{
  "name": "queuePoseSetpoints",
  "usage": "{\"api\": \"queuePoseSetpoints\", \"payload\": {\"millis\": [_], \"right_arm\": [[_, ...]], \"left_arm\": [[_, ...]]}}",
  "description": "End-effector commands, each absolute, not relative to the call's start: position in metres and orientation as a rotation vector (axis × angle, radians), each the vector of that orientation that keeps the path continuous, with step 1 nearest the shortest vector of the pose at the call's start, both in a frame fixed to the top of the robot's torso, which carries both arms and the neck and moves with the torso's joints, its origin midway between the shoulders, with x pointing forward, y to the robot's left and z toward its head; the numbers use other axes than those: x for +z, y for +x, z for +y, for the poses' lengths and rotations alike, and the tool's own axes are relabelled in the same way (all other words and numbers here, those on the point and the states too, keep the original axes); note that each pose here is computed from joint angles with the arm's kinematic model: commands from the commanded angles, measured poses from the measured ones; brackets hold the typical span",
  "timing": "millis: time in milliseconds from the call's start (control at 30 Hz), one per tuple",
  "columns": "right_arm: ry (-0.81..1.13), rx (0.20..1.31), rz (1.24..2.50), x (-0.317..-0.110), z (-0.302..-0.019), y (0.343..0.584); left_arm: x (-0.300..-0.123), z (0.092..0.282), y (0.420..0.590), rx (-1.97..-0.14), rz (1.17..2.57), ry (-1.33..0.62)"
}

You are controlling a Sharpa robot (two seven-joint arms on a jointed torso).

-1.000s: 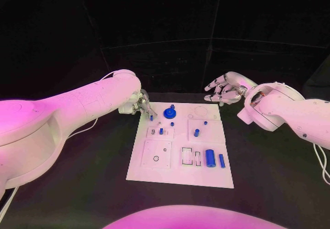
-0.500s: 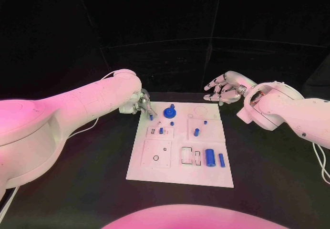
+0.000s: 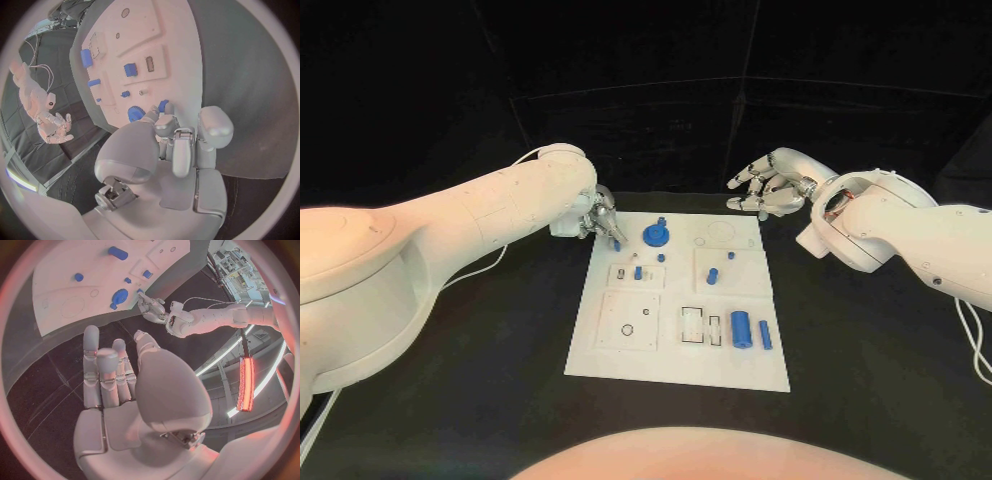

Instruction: Assemble the parts on the task board

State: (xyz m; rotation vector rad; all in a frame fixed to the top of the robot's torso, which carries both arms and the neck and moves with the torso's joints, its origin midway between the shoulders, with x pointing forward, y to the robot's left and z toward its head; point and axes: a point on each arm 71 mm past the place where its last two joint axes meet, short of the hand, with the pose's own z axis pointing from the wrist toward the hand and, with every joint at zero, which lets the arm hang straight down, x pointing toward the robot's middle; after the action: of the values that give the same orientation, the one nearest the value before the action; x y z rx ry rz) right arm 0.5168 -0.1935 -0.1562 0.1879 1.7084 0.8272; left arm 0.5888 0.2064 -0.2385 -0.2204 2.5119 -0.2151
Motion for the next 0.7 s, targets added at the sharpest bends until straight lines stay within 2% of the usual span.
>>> {"api": "queuePoseSetpoints", "payload": {"millis": [33,400,700], "right_arm": [[0.177,0.833,1.707,-0.155,-0.192,0.517],[0.179,0.829,1.707,-0.155,-0.194,0.517],[0.184,0.822,1.707,-0.155,-0.197,0.517]], "left_arm": [[-0.238,0.205,0.589,-0.237,2.521,-0.215],[-0.236,0.21,0.586,-0.293,2.497,-0.246],[-0.224,0.216,0.578,-0.355,2.439,-0.271]]}}
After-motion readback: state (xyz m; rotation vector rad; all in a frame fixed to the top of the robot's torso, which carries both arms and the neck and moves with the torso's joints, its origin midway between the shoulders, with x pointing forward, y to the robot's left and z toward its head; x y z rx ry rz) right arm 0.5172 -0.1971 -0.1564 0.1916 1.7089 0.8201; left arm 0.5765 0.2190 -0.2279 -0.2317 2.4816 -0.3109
